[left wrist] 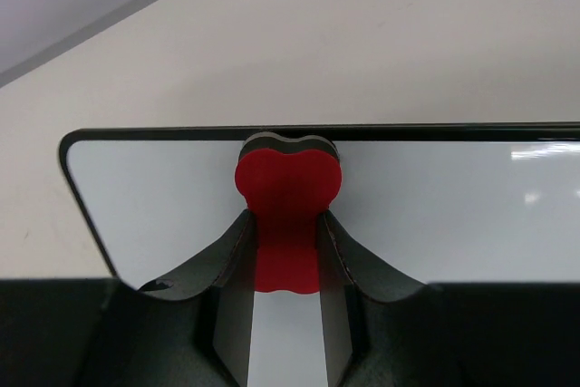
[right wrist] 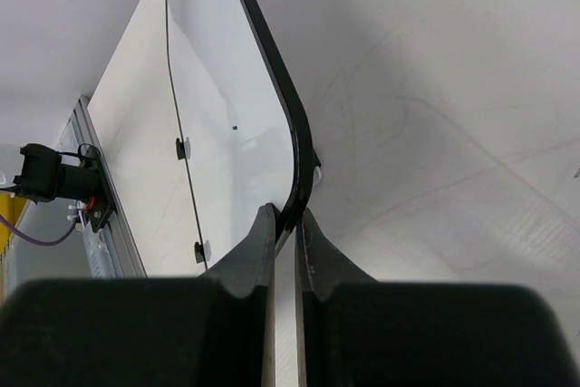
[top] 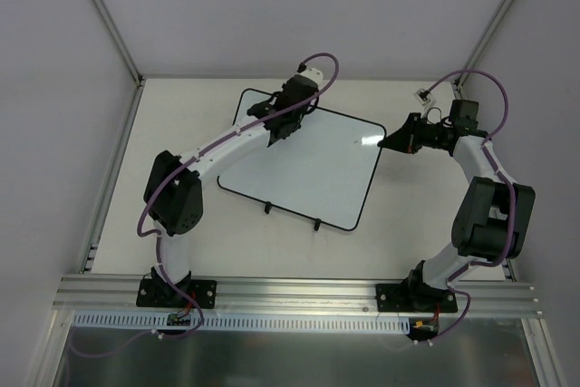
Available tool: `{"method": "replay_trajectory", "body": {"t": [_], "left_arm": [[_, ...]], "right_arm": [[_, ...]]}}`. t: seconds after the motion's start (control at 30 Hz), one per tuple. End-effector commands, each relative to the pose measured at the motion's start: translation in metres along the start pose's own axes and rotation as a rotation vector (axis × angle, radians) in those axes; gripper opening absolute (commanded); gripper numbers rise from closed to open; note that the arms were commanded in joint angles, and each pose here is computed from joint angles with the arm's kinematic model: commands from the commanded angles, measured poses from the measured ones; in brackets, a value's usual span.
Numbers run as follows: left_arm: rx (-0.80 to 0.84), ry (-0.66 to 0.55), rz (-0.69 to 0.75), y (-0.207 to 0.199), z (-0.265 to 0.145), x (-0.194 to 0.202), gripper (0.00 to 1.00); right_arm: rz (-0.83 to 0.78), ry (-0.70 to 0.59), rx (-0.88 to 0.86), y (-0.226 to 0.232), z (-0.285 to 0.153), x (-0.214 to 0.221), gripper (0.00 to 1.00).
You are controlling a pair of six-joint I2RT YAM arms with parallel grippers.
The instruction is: Erase the whiteboard
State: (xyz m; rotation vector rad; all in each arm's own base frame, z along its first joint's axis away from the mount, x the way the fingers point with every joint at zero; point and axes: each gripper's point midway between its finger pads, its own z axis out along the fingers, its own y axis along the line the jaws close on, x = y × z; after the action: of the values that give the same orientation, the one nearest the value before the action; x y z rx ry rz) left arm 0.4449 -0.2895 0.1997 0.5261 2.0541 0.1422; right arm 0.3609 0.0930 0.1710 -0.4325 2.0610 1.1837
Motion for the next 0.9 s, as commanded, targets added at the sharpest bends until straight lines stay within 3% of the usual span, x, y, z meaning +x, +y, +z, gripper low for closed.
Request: {"method": "replay_trajectory", "body": {"t": [0.0, 0.17, 0.33, 0.87], "left_arm": [[-0.079, 0.046, -0.036, 0.030, -0.003, 0.015, 0.00], [-0.096, 0.065, -0.047, 0.046, 0.004, 0.022, 0.00], [0.009, 0.048, -0.034, 0.023, 0.003, 0.014, 0.00], [0.365, -0.080, 0.312, -0.153, -0.035, -0.011, 0.00]], "right_arm": [[-0.130, 0.007, 0.064, -0.010, 0.001, -0.004, 0.00], [-0.129, 0.007, 0.066, -0.011, 0.002, -0.004, 0.00], [-0.129, 0.005, 0.063, -0.011, 0.002, -0.006, 0.00], [-0.127, 0.005, 0.068, -0.012, 0.001, -0.006, 0.00]]}}
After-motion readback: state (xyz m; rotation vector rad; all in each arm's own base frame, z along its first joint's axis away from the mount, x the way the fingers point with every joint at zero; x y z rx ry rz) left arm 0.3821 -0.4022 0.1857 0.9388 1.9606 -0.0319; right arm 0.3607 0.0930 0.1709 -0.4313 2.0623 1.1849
